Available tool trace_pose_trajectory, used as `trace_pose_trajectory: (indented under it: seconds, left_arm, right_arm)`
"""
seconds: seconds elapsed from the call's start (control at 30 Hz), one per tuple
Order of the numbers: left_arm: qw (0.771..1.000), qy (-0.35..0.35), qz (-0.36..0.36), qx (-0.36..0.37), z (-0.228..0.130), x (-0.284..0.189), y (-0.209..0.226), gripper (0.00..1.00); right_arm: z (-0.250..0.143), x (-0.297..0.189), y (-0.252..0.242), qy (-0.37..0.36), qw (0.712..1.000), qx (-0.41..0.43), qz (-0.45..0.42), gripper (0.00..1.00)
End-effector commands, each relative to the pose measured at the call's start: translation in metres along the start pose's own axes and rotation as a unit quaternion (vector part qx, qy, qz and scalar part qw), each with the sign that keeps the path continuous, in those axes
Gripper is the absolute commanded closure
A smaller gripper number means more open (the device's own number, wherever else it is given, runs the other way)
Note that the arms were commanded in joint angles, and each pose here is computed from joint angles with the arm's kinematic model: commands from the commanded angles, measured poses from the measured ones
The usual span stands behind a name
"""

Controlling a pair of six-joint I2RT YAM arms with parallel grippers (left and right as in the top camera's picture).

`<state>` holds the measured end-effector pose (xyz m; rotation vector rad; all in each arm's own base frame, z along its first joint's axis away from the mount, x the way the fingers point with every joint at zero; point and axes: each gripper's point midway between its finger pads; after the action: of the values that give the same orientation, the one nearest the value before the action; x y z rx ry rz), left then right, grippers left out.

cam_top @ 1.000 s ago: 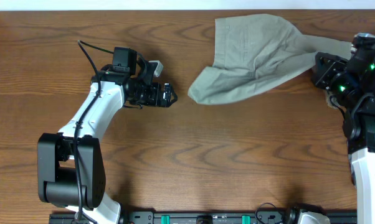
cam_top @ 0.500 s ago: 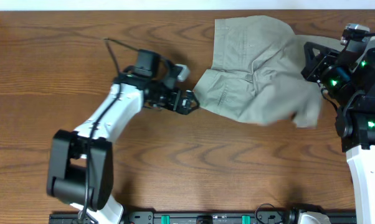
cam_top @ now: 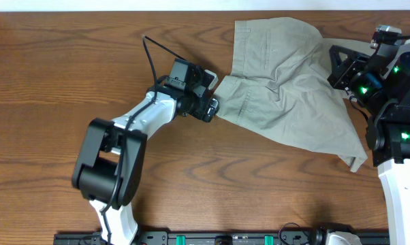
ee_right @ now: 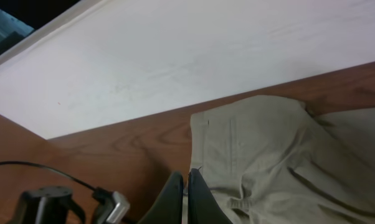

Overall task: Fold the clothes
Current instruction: 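Grasp the left waistband corner of the shorts with the left gripper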

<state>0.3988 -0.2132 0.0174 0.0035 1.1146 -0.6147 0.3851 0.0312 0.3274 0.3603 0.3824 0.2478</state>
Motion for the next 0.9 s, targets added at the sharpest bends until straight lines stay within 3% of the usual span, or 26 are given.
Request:
trace_pose_trajectory:
  seconds: [0.0, 0.13, 0.33, 0.43, 0.5, 0.8, 0.87]
  left_arm:
    - [1.000, 0.010, 0.014, 0.010, -0.005, 0.008, 0.006, 0.24]
    - [1.000, 0.003, 0.014, 0.016, -0.001, 0.008, 0.006, 0.32]
    - [1.000, -0.015, 0.008, 0.023, 0.008, 0.008, 0.003, 0.31]
    - [0.998, -0.036, -0.033, 0.031, 0.018, 0.007, -0.011, 0.34]
    - [0.998, -0.043, -0.043, 0.030, 0.022, 0.006, -0.015, 0.41]
    - [0.999, -0.003, -0.038, 0.012, 0.006, 0.003, -0.013, 0.94]
    - [0.999, 0.010, -0.034, 0.003, 0.002, -0.002, -0.010, 0.94]
  right_arm:
    - [-0.002, -0.001, 0.007, 0.005, 1.000, 0.005, 0.010, 0.96]
    - [-0.013, -0.002, 0.004, 0.028, 0.999, 0.014, 0.003, 0.96]
    - [-0.035, -0.003, -0.003, 0.072, 0.997, 0.018, -0.012, 0.94]
    - [-0.050, -0.004, -0.008, 0.101, 0.994, 0.021, -0.020, 0.94]
    - [-0.059, -0.004, -0.011, 0.119, 0.992, 0.026, -0.028, 0.94]
    - [-0.076, -0.007, -0.038, 0.149, 0.984, 0.022, -0.097, 0.96]
    - [-0.081, -0.008, -0.045, 0.157, 0.981, 0.024, -0.115, 0.94]
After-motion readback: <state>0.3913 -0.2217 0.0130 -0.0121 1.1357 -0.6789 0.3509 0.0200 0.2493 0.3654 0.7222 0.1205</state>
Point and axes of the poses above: each gripper's point midway between its finger pads, its own x axis out along the fingers, its own y axis along the line the jaws close on, z = x × y, and after that the axes turned 8 degrees about -x, right-handed
